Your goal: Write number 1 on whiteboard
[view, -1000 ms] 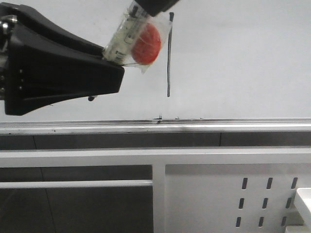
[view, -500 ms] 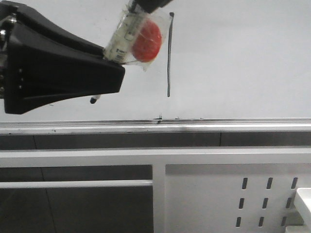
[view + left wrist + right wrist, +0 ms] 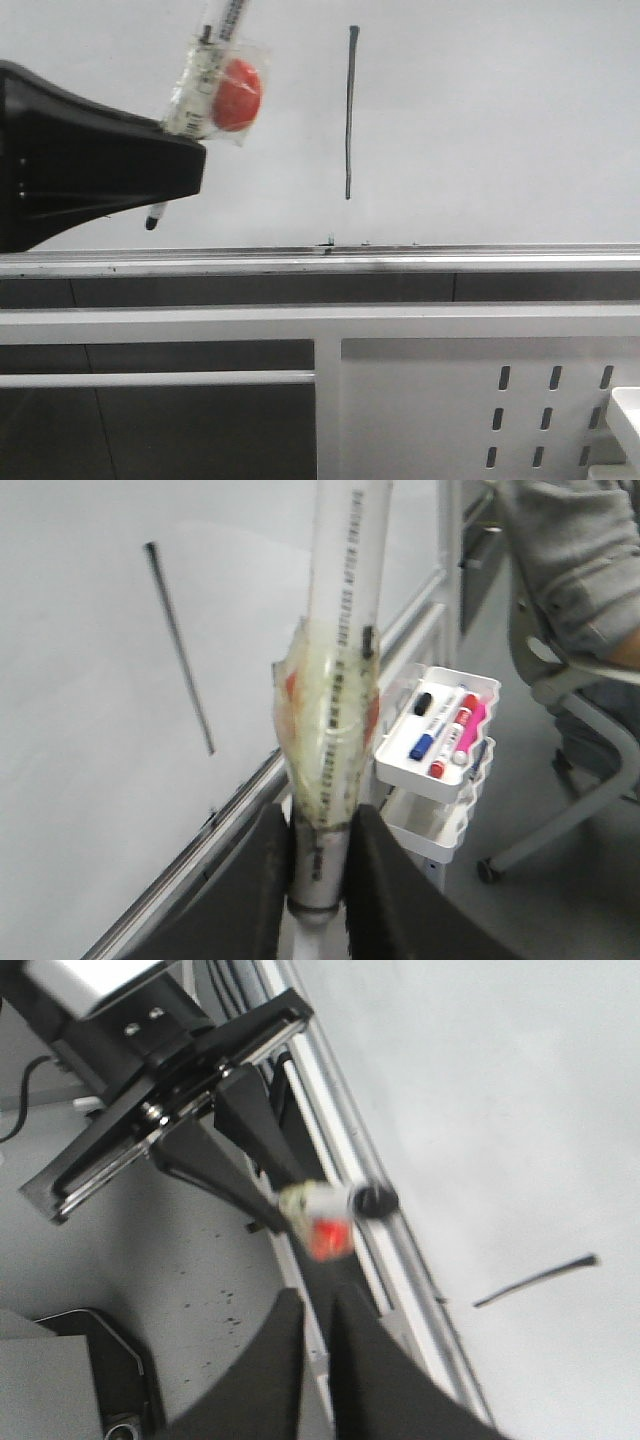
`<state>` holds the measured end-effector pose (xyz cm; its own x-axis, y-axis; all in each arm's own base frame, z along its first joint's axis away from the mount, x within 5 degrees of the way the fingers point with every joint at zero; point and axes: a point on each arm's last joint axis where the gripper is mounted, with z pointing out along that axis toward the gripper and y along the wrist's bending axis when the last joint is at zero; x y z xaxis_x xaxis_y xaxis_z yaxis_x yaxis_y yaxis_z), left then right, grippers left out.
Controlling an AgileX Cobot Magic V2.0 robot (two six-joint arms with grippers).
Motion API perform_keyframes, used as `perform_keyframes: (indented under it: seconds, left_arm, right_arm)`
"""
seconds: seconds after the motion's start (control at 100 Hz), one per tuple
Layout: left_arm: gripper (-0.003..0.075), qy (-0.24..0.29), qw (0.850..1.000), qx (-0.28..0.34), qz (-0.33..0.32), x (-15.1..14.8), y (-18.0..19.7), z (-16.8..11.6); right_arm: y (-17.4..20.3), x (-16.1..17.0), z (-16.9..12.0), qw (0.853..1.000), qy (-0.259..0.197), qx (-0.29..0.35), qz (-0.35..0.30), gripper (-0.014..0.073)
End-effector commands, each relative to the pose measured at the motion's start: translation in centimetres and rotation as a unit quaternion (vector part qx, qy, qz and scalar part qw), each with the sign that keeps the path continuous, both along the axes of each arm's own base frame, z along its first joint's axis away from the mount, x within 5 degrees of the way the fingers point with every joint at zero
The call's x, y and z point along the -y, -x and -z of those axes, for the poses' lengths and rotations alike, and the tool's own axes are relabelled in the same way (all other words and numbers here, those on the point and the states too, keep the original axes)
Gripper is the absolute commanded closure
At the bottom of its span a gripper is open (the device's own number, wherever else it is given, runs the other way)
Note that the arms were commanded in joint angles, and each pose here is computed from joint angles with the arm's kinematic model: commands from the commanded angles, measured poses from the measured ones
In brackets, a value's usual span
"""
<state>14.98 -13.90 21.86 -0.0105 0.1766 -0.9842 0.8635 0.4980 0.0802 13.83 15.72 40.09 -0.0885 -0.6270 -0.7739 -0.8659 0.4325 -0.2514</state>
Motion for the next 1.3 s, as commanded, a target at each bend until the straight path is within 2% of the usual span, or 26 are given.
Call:
perform_keyframes:
  seconds: [0.0, 0.12, 0.23, 0.4, 0.56, 0.75, 0.96, 1.29]
  left_arm:
    - [0.074, 0.09, 0.995, 0.013, -0.045, -0.6, -0.1, -1.1]
    - [0.074, 0.155, 0.98, 0.02, -0.123, -2.5, 0.3, -0.4]
    - [0.074, 0.185, 0.963, 0.024, -0.192, -4.2, 0.6, 0.4]
    - [0.074, 0.195, 0.954, 0.011, -0.228, -4.9, 0.5, 0.8]
    - [0.074, 0.225, 0.936, 0.012, -0.272, -5.7, 0.0, 0.7]
    - [0.074, 0.245, 0.941, 0.003, -0.232, -4.4, -0.1, 1.4]
    - [0.074, 0.206, 0.948, -0.045, -0.238, -3.1, -0.9, 3.8]
    - [0.074, 0.235, 0.946, -0.012, -0.223, -1.0, -3.2, 2.0]
  right_arm:
    - [0.9, 1.6, -2.6, 0.998, -0.042, 0.052, 0.023, 0.0664]
    - [1.7, 3.0, -2.9, 0.996, -0.051, 0.061, 0.045, 0.0664]
    - [2.2, 4.0, -2.6, 0.993, -0.063, 0.077, 0.062, 0.0664]
    - [2.4, 4.9, -1.6, 0.979, -0.13, 0.121, 0.098, 0.0664]
    - [1.9, 4.4, 0.6, 0.976, -0.136, 0.14, 0.095, 0.0664]
    - [1.6, 4.0, 1.4, 0.978, -0.131, 0.134, 0.093, 0.0664]
    - [1.6, 4.0, 1.4, 0.977, -0.134, 0.137, 0.092, 0.0664]
    - [1.6, 4.0, 1.4, 0.977, -0.132, 0.139, 0.092, 0.0664]
